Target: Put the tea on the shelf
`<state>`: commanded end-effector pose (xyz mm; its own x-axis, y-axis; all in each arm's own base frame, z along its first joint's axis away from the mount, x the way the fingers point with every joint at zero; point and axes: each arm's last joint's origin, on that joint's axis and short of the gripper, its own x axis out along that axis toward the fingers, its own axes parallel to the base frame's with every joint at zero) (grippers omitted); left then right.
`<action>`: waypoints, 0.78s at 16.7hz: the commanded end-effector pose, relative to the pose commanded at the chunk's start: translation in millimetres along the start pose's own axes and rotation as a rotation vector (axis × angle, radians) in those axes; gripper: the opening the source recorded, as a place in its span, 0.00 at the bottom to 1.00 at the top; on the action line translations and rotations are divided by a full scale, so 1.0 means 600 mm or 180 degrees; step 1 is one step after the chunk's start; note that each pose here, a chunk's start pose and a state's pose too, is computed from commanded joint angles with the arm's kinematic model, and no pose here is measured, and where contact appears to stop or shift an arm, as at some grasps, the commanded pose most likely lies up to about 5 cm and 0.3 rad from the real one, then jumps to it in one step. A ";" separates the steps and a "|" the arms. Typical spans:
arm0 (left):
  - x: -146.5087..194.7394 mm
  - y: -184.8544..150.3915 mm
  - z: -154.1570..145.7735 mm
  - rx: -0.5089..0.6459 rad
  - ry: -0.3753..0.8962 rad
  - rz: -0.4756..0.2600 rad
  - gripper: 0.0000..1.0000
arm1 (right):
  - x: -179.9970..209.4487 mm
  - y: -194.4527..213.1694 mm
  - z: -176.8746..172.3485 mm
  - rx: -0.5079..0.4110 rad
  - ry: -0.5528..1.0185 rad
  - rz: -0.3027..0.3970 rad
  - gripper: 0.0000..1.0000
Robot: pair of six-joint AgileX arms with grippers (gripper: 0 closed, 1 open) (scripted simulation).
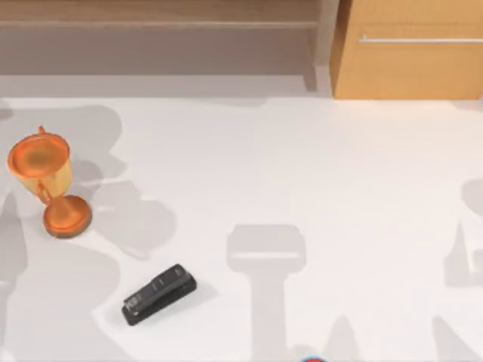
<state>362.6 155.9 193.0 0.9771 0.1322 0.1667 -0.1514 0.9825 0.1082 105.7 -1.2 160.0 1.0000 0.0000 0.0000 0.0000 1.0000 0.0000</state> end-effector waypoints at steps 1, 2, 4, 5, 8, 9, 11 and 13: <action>0.013 -0.015 0.016 -0.0027 -0.0011 0.0029 0.00 | 0.000 0.000 0.000 0.0000 0.0000 0.0000 1.00; 0.026 -0.032 0.030 -0.0063 -0.0003 0.0045 0.00 | 0.000 0.000 0.000 0.0000 0.0000 0.0000 1.00; 0.050 -0.077 0.056 -0.0153 0.0068 0.0036 0.00 | 0.000 0.000 0.000 0.0000 0.0000 0.0000 1.00; 0.060 -0.103 0.067 -0.0199 0.0126 0.0012 0.00 | 0.000 0.000 0.000 0.0000 0.0000 0.0000 1.00; 0.079 -0.191 0.097 -0.0314 0.0360 -0.0118 0.00 | 0.000 0.000 0.000 0.0000 0.0000 0.0000 1.00; 0.082 -0.221 0.106 -0.0339 0.0448 -0.0176 0.00 | 0.000 0.000 0.000 0.0000 0.0000 0.0000 1.00; 0.082 -0.280 0.126 -0.0368 0.0615 -0.0304 0.00 | 0.000 0.000 0.000 0.0000 0.0000 0.0000 1.00; 0.076 -0.330 0.147 -0.0377 0.0745 -0.0426 0.00 | 0.000 0.000 0.000 0.0000 0.0000 0.0000 1.00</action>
<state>423.7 -44.0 265.4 0.9972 0.0134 -0.0735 -0.0137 0.9999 -0.0036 105.7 -1.2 160.0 1.0000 0.0000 0.0000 0.0000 1.0000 0.0000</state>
